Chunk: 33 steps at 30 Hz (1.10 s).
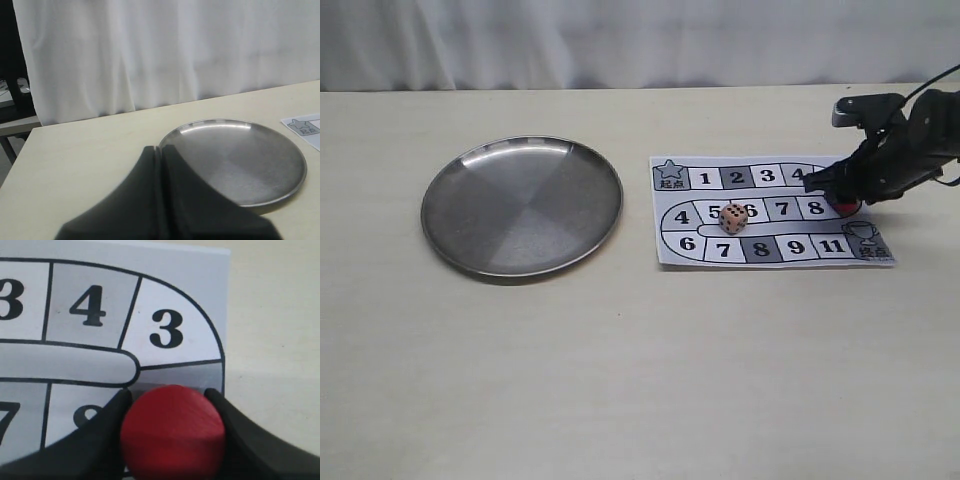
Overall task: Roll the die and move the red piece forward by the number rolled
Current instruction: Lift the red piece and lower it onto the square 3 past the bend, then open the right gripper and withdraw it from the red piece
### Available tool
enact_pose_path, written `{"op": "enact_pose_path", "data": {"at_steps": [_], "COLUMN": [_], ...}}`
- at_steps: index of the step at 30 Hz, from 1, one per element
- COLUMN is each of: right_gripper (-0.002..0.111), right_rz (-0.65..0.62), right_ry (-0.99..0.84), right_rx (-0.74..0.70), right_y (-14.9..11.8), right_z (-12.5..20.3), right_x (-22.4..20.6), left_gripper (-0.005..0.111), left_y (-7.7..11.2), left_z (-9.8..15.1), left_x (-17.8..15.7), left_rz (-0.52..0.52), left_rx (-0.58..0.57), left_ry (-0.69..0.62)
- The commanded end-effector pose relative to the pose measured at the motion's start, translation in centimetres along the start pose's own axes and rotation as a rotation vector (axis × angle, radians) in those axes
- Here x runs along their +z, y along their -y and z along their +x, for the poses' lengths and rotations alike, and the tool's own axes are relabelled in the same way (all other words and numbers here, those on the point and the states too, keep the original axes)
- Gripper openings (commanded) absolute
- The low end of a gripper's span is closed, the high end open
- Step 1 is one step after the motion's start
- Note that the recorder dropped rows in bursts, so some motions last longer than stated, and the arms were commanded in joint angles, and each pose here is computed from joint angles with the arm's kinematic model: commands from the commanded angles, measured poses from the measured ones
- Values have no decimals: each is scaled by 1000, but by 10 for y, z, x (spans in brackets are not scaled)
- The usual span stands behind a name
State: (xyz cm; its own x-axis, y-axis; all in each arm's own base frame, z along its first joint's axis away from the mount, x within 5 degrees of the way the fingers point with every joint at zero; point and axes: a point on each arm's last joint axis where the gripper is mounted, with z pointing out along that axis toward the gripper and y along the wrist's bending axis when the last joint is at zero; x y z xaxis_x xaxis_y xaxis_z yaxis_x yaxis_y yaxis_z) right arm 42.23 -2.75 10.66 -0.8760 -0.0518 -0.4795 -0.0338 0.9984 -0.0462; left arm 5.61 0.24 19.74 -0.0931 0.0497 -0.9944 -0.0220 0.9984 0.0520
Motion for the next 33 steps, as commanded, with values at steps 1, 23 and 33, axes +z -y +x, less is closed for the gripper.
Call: {"op": "enact_pose_path", "data": {"at_steps": [1, 23, 33], "right_gripper": [5, 79, 22], "right_rz": [1, 7, 30], "right_ry": [-23, 50, 499], "right_rx": [3, 136, 118], "right_y": [2, 3, 7], "right_z": [7, -6, -58], "right_x": [7, -10, -201], "left_gripper": [0, 0, 0], "left_y": [0, 0, 0], "left_z": [0, 0, 0], "left_x": [0, 0, 0], "left_rz": [2, 2, 2], "left_rx": [-6, -6, -6], "left_ry": [8, 8, 8]}}
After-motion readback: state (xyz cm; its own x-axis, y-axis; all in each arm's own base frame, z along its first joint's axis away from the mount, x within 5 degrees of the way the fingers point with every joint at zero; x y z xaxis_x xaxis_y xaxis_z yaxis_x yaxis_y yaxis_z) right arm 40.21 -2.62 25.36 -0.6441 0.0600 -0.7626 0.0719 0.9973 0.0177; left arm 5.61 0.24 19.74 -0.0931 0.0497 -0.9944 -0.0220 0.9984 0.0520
